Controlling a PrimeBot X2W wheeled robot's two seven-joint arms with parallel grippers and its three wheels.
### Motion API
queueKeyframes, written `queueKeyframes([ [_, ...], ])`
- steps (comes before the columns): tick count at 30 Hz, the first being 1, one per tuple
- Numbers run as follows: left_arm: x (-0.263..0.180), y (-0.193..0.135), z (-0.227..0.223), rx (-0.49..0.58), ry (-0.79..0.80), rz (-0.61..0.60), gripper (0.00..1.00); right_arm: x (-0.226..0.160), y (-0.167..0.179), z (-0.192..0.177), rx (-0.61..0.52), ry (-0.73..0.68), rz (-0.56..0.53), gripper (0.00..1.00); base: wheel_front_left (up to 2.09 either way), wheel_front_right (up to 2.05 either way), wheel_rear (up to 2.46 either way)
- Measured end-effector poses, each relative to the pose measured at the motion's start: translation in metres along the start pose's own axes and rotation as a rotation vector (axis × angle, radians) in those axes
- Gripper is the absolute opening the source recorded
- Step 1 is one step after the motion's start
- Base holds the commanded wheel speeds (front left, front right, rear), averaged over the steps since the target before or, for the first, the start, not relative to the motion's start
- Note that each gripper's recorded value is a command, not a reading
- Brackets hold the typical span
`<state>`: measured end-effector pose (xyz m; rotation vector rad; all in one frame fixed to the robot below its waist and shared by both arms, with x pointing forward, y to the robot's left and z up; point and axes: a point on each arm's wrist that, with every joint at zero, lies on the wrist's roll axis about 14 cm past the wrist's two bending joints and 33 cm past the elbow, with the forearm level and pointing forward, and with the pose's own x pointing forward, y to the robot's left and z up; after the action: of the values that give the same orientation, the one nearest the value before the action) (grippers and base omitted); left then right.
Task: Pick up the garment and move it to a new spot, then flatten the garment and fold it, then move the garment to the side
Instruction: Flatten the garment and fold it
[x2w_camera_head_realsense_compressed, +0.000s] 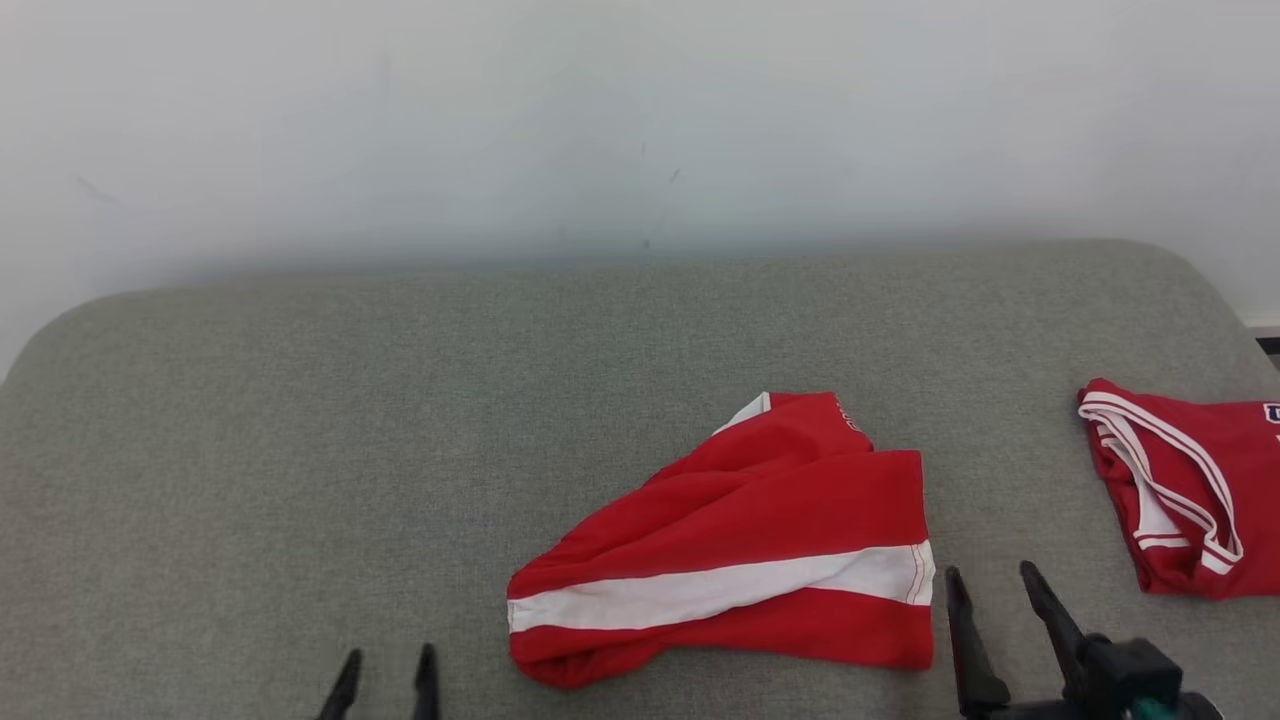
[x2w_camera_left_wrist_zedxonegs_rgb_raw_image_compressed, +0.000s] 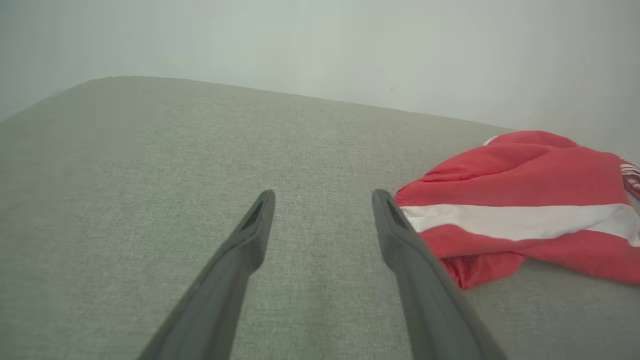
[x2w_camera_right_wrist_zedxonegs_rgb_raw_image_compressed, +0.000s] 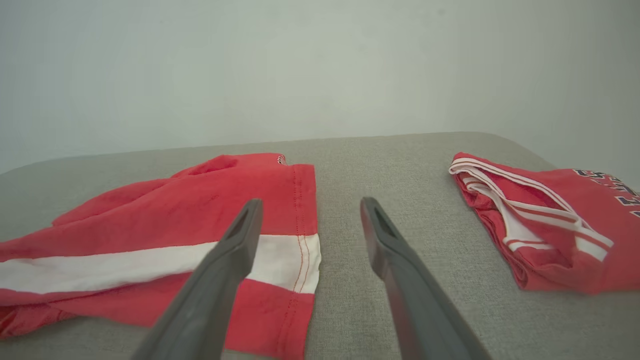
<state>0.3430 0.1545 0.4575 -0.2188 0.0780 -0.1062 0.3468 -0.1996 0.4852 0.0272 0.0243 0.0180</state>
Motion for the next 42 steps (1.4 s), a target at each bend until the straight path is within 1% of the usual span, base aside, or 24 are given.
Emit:
queueKeyframes([
  [2, 0.008, -0.009, -0.008, -0.009, 0.056, -0.035, 1.00, 0.003, 0.000, -0.005, -0.020, 0.060, 0.019, 1.00, 0.00, 0.00, 0.00],
  [6, 0.028, -0.023, -0.012, 0.020, 0.151, -0.120, 1.00, 0.011, -0.009, -0.003, -0.066, 0.130, 0.035, 1.00, 0.00, 0.00, 0.00],
  [7, 0.032, -0.028, -0.016, 0.009, 0.185, -0.136, 1.00, 0.014, -0.011, -0.001, -0.074, 0.134, 0.039, 1.00, 0.00, 0.00, 0.00],
  [10, 0.039, -0.036, -0.033, 0.034, 0.315, -0.180, 1.00, 0.022, -0.010, 0.010, -0.093, 0.125, 0.053, 1.00, 0.00, 0.00, 0.00],
  [15, 0.050, -0.033, -0.051, 0.061, 0.453, -0.189, 1.00, 0.026, -0.007, 0.015, -0.096, 0.119, 0.062, 1.00, 0.00, 0.00, 0.00],
  [21, 0.062, -0.044, -0.057, 0.030, 0.487, -0.208, 1.00, 0.024, -0.011, 0.008, -0.081, 0.138, 0.046, 1.00, 0.00, 0.00, 0.00],
  [26, 0.069, -0.043, -0.056, 0.018, 0.479, -0.200, 1.00, 0.022, -0.018, 0.006, -0.080, 0.142, 0.026, 1.00, 0.00, 0.00, 0.00],
  [31, 0.074, -0.039, -0.043, 0.025, 0.448, -0.179, 1.00, 0.020, -0.021, 0.005, -0.078, 0.140, 0.015, 1.00, 0.00, 0.00, 0.00],
  [36, 0.067, -0.047, -0.036, 0.029, 0.441, -0.195, 1.00, 0.019, -0.021, 0.004, -0.071, 0.141, 0.011, 1.00, 0.00, 0.00, 0.00],
  [42, 0.060, -0.052, -0.047, 0.045, 0.506, -0.208, 1.00, 0.022, -0.016, 0.001, -0.062, 0.145, 0.020, 1.00, 0.00, 0.00, 0.00],
])
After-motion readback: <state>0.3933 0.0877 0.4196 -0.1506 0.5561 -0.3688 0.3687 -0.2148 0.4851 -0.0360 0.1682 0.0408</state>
